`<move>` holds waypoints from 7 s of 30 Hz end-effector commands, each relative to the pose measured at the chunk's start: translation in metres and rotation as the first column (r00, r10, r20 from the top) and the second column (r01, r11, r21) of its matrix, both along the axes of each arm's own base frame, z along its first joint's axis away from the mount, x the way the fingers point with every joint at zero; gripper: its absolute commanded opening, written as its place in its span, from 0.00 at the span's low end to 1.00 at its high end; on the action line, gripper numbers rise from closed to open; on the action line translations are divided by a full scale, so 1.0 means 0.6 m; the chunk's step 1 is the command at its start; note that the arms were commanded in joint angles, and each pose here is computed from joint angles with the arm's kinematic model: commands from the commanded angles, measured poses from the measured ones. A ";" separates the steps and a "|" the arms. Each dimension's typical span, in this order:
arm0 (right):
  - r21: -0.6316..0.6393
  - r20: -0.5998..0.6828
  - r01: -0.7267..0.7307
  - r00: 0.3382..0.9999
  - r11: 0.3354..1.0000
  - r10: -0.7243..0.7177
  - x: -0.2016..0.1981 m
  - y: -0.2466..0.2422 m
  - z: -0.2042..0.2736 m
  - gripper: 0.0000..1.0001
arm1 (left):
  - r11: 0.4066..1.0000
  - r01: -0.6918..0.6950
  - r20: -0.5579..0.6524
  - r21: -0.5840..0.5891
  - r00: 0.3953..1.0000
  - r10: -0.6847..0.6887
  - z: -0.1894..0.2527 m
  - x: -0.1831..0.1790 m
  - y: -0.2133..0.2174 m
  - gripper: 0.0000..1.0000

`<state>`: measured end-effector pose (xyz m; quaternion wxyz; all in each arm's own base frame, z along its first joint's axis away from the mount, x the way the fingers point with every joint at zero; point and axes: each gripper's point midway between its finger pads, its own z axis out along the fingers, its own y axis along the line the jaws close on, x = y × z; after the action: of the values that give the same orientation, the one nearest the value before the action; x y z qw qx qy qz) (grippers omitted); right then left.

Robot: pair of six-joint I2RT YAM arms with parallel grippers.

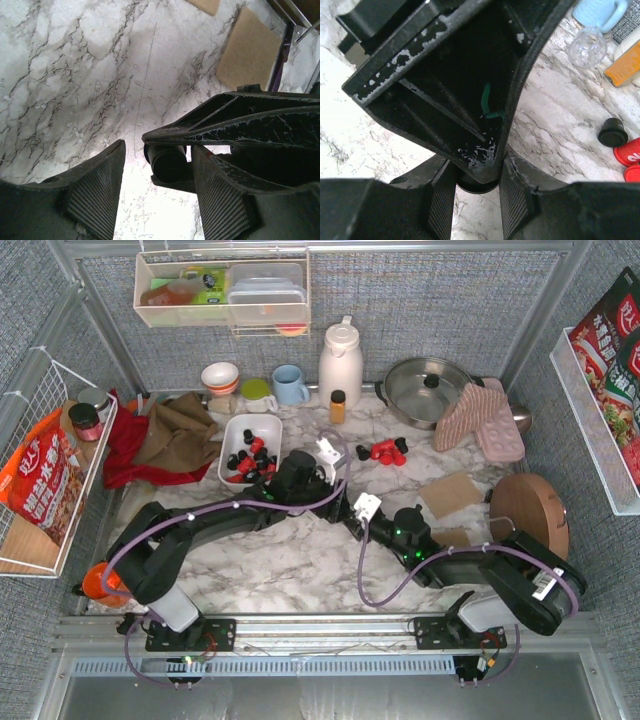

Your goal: Mix the coffee capsules in the storage basket

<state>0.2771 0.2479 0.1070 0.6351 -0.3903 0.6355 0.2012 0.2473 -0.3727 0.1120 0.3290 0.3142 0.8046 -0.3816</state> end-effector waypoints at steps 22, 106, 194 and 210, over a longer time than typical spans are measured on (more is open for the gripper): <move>0.125 -0.134 0.473 0.879 0.872 -0.458 0.091 -0.090 0.063 0.86 | 0.730 -0.677 0.330 0.086 0.711 0.621 0.074 0.187 0.183 0.10; 0.171 -0.530 0.260 0.837 0.950 -0.134 0.056 -0.009 0.106 0.16 | 0.934 0.168 0.816 -0.316 0.550 0.177 0.120 0.036 0.119 0.99; -0.406 -0.596 0.358 0.594 0.841 -0.540 0.434 -0.108 -0.083 0.71 | 0.762 -0.647 0.229 -0.030 0.738 0.635 0.040 0.369 0.306 0.99; -0.424 -0.628 0.360 0.544 0.831 -0.556 0.399 -0.117 -0.122 0.54 | 0.711 -0.700 0.149 0.069 0.712 0.686 0.029 0.302 0.336 0.99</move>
<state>0.5151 0.1780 0.0256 0.2857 -0.1764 0.9378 0.0879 0.4315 -0.1847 0.1402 0.4934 0.0483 0.8460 -0.1963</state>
